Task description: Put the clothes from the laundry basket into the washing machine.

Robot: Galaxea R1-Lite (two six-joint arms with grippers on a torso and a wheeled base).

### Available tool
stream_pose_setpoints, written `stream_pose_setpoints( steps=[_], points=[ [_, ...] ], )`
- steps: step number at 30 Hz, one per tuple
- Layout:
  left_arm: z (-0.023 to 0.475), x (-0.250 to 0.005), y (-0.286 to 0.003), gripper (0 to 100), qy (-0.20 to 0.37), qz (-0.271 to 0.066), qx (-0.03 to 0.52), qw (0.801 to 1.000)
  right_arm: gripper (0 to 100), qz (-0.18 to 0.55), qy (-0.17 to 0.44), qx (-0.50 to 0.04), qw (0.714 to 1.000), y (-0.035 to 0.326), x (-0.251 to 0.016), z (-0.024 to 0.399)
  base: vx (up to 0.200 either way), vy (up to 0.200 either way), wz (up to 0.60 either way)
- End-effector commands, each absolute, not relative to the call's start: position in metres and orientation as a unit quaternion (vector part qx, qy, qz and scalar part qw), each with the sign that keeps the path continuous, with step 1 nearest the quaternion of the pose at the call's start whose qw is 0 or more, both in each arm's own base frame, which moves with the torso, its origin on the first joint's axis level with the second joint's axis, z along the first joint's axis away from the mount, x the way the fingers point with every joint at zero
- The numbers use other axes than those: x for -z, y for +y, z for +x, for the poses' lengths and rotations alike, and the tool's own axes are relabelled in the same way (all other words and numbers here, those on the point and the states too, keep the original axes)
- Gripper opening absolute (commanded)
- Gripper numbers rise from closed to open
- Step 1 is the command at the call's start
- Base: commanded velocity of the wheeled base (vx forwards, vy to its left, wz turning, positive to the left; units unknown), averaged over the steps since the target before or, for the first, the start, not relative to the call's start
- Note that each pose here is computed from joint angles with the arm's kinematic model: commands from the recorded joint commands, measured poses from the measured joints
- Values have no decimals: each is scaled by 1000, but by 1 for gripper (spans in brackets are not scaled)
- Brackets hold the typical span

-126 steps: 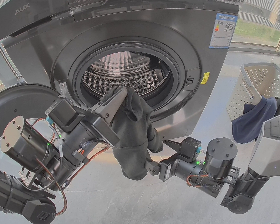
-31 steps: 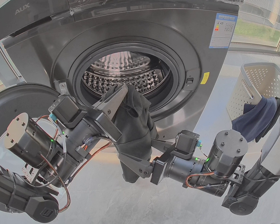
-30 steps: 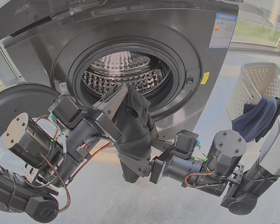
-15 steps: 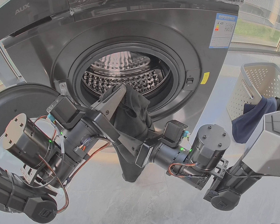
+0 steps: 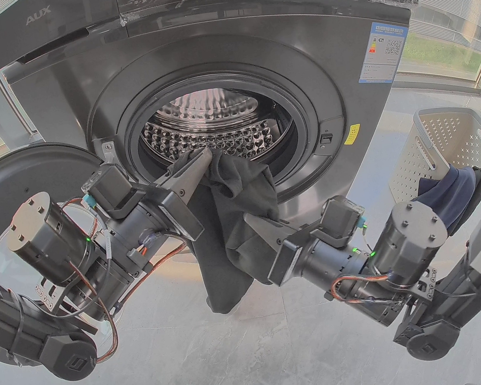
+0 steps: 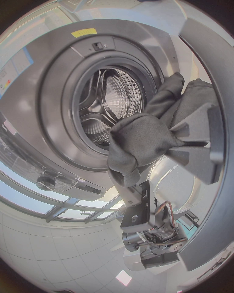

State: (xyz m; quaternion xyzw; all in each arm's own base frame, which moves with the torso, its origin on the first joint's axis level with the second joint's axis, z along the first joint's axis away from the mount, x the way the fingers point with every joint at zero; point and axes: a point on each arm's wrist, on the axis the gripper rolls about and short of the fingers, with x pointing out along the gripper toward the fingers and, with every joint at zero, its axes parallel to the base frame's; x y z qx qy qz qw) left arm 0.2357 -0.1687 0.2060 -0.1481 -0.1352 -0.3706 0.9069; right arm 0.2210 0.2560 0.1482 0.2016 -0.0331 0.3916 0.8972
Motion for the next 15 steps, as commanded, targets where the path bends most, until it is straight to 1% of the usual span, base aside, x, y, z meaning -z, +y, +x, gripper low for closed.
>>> stream_pose_setpoints(
  steps=[1,5,11,15],
  points=[
    [240,-205,-164,100,-127,-146,355,915,0,178,-50,-379,907,227,-162,207,0,0,0],
    [248,-202,-155,100,-124,-145,325,926,0,170,-57,-376,909,217,-168,201,0,0,0],
    [249,-196,-151,100,-113,-142,317,931,0,158,-71,-367,914,214,-173,208,0,0,0],
    [246,-181,-146,100,-84,-135,312,937,0,161,-81,-369,912,218,-177,210,0,0,0]
  ],
)
